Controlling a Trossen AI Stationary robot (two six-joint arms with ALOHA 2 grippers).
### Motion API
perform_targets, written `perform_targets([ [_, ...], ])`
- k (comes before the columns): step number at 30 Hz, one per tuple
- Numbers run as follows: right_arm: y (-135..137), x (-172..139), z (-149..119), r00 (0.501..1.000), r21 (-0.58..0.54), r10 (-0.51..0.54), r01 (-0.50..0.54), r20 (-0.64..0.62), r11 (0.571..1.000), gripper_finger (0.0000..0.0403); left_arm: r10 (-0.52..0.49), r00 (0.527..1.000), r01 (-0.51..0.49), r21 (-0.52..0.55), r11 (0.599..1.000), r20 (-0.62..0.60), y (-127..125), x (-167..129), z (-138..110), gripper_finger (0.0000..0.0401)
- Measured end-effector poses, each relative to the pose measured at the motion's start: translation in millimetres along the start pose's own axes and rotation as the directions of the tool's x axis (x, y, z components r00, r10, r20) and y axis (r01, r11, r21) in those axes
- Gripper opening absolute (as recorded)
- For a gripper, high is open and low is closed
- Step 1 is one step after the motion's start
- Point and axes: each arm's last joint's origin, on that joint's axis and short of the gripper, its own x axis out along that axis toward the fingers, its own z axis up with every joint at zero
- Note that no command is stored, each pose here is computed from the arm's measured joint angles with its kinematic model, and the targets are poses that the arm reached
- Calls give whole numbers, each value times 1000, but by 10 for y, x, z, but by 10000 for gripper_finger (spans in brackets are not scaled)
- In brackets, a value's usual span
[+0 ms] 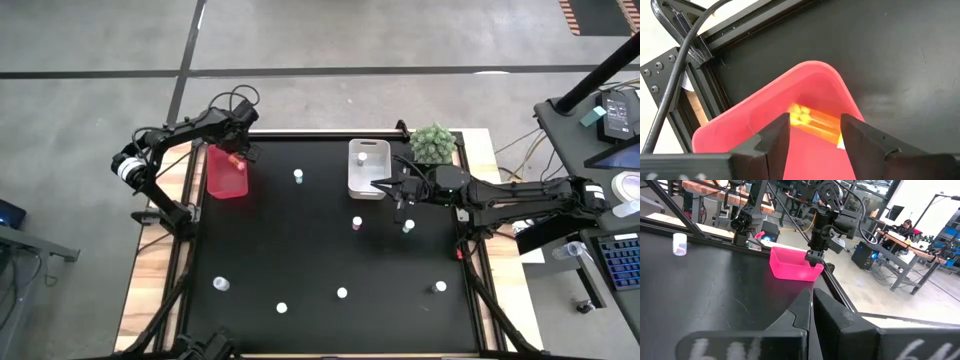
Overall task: Pick and place medicine bottles into bin by pill shape (circle, oval)
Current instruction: Put the transparent capsule bottle into the white bin
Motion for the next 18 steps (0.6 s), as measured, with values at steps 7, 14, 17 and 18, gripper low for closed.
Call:
perform_targets([
  [7, 0, 0, 0, 1000, -1, 0, 0, 0, 1000, 12, -1, 1000, 1, 53, 999, 4, 12, -42, -16, 160],
  [14, 0, 0, 0, 1000, -3, 0, 0, 0, 1000, 12, -58, 987, 39, 124, 992, 151, -20, -488, -150, 160],
  [17, -1, 0, 1, 1000, -2, -1, 1, 1, 1000, 12, -120, 956, 80, 156, 984, 267, -78, -762, -244, 160],
  [18, -1, 0, 2, 1000, -2, -1, 1, 1, 1000, 12, -150, 942, 101, 172, 980, 302, -102, -853, -283, 160],
])
